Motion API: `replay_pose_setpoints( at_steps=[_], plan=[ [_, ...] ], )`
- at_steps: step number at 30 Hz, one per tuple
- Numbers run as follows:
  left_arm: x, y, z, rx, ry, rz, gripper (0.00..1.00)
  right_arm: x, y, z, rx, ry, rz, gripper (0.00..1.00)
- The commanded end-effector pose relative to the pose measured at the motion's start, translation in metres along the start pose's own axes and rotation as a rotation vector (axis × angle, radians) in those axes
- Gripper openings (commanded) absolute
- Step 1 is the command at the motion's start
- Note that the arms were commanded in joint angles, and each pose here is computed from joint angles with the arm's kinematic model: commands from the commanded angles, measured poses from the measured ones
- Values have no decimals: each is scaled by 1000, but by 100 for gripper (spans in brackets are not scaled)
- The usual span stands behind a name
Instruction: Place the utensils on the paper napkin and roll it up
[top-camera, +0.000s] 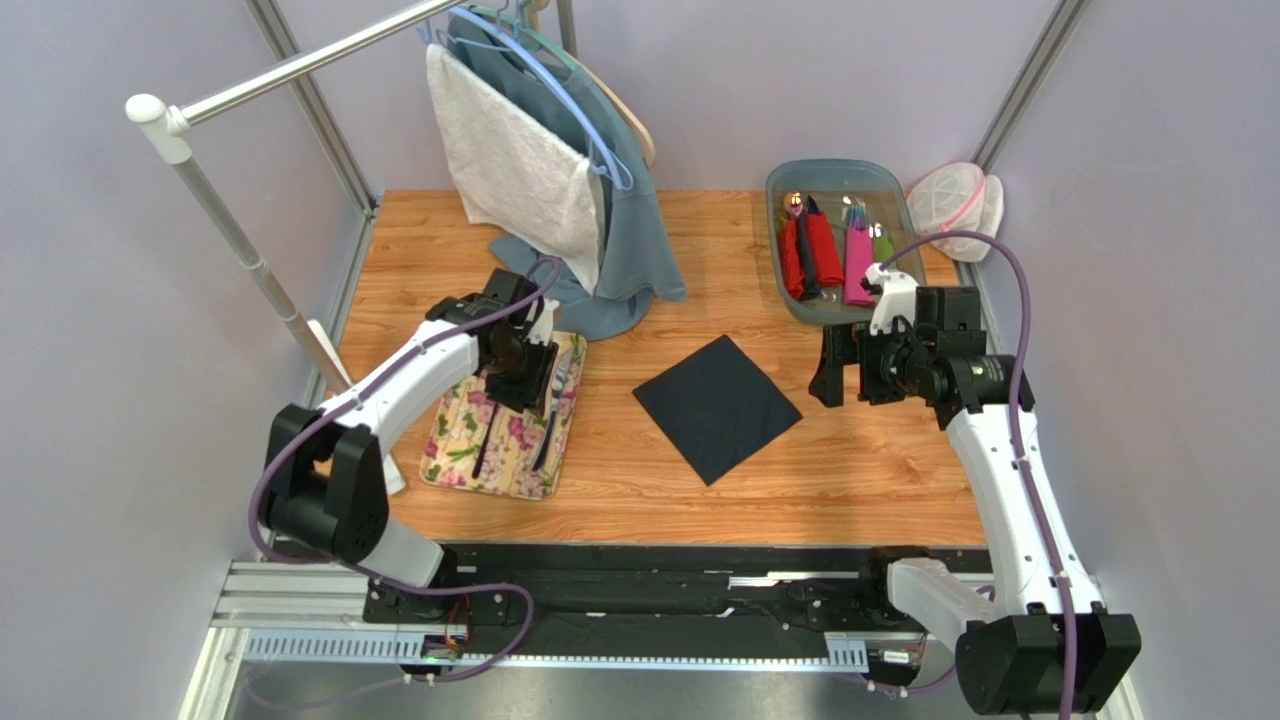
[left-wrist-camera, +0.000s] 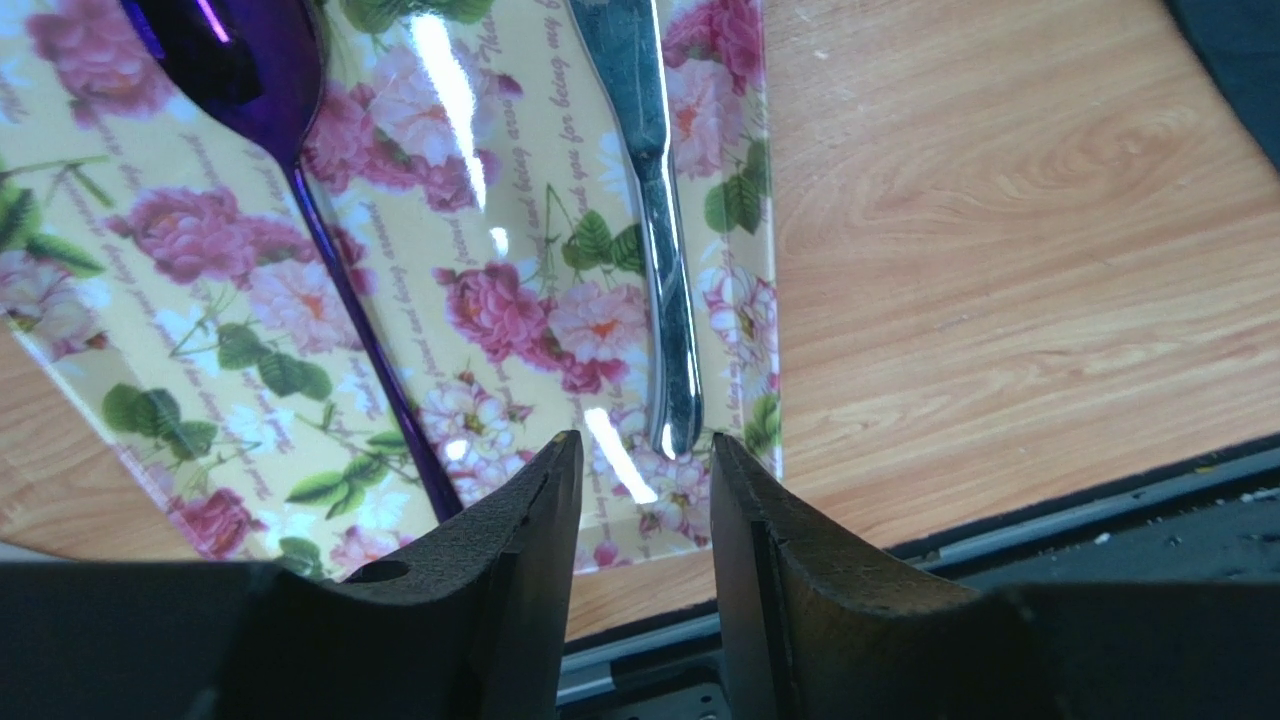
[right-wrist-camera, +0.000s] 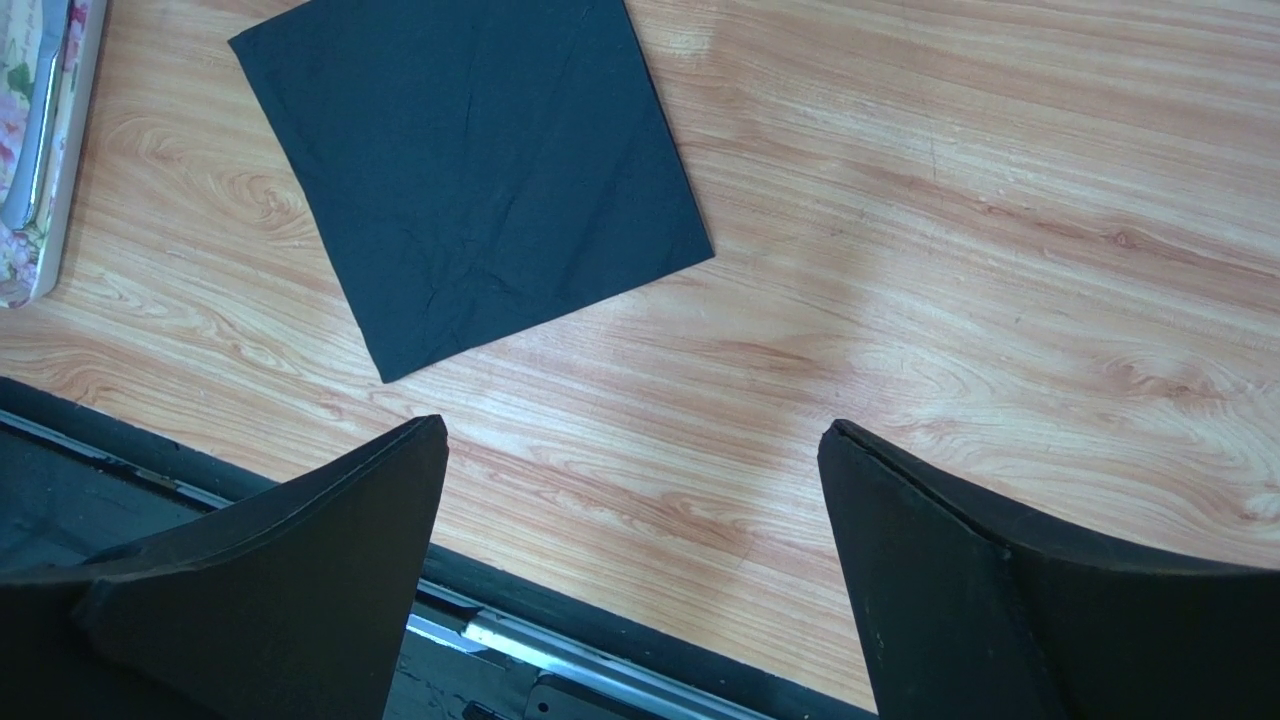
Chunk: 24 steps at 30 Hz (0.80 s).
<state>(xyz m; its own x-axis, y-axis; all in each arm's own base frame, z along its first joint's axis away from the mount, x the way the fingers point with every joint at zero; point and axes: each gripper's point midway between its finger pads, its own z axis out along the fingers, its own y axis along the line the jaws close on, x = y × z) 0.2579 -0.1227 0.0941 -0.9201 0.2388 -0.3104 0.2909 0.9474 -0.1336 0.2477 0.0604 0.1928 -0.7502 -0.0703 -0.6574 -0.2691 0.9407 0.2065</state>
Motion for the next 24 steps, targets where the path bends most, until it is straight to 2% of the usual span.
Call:
replay_pose_setpoints(
  at_steps=[1, 10, 21, 24],
  plan=[
    [-8, -2, 23, -44, 3, 11, 43, -18, 0, 2, -11, -58, -15, 100],
    [-12, -7, 56, -90, 69, 16, 41, -15, -3, 9, -19, -28, 11, 100],
    [-23, -3, 81, -173, 92, 20, 39, -9, -16, 11, 0, 4, 57, 100],
    [-22, -4, 87, -167, 105, 13, 35, -7, -19, 11, 4, 9, 55, 100]
  ],
)
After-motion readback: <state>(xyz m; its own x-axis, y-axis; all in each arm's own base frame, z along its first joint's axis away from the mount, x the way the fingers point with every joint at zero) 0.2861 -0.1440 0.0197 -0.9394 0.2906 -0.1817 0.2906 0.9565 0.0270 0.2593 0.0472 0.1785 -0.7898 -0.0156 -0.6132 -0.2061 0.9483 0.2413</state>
